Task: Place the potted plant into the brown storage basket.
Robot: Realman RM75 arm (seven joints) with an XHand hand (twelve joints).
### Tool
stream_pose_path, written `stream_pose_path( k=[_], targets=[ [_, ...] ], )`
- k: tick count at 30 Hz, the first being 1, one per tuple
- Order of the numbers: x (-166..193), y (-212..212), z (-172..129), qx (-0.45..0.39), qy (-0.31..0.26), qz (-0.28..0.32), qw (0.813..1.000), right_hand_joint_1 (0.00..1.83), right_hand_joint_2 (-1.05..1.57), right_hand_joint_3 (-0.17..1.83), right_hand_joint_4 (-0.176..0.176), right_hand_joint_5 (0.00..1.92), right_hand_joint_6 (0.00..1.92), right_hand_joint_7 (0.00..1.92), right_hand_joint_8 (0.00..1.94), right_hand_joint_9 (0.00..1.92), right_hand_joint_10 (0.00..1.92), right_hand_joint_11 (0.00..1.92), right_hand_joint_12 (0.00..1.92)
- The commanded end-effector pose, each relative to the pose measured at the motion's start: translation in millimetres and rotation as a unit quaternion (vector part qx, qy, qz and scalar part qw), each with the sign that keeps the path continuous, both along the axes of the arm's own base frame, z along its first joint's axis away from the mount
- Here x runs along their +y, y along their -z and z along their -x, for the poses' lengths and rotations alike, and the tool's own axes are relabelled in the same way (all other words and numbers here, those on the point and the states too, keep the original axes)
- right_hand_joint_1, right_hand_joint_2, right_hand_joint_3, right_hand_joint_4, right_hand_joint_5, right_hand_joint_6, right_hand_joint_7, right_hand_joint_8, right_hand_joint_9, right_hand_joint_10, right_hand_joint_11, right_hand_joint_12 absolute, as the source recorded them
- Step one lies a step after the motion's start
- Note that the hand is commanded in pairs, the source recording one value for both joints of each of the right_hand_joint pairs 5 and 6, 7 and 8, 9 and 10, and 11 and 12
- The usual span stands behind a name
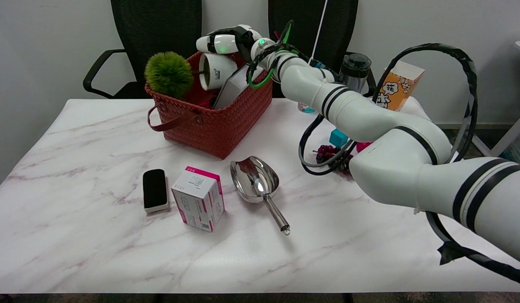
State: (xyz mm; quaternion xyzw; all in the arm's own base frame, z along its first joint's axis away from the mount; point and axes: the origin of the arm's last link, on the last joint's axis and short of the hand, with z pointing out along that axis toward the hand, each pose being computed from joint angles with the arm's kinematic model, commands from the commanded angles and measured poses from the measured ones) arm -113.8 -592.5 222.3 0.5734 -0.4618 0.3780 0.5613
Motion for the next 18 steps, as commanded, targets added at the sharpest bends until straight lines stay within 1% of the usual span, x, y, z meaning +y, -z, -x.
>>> stream_pose_path(
  k=[1, 6, 9, 12, 14, 15, 17, 18],
  targets=[
    [2.9, -7.1, -1.4, 0.0, -0.014, 0.001, 1.0, 1.07, 0.35, 0.87, 0.0, 0.48, 0.48, 0.12, 0.12, 0.0, 0.0, 0.0, 0.0],
    [5.1, -12.2, -4.0, 0.0, -0.026, 0.001, 1.0, 1.06, 0.34, 0.85, 0.0, 0.43, 0.43, 0.13, 0.13, 0.0, 0.0, 0.0, 0.0],
    [9.4, -21.4, -12.2, 0.002, -0.049, 0.001, 0.999, 1.06, 0.34, 0.84, 0.0, 0.42, 0.42, 0.14, 0.14, 0.0, 0.0, 0.0, 0.0],
    [18.3, -42.1, -20.8, 0.005, -0.079, 0.01, 0.997, 1.06, 0.38, 0.81, 0.0, 0.42, 0.42, 0.18, 0.18, 0.01, 0.01, 0.0, 0.0],
    [27.2, -53.4, -30.8, 0.013, -0.112, 0.013, 0.994, 1.05, 0.43, 0.77, 0.0, 0.44, 0.44, 0.23, 0.23, 0.09, 0.09, 0.0, 0.0],
    [33.9, -59.5, -39.9, 0.016, -0.137, 0.015, 0.99, 1.06, 0.49, 0.73, 0.0, 0.48, 0.48, 0.27, 0.27, 0.21, 0.21, 0.0, 0.0],
    [47.2, -72.0, -57.4, 0.019, -0.185, 0.022, 0.982, 1.07, 0.57, 0.66, 0.0, 0.54, 0.54, 0.33, 0.33, 0.37, 0.37, 0.0, 0.0],
    [55.3, -79.0, -65.7, 0.016, -0.206, 0.027, 0.978, 1.07, 0.58, 0.66, 0.0, 0.56, 0.56, 0.35, 0.35, 0.39, 0.39, 0.0, 0.0]
  ],
)
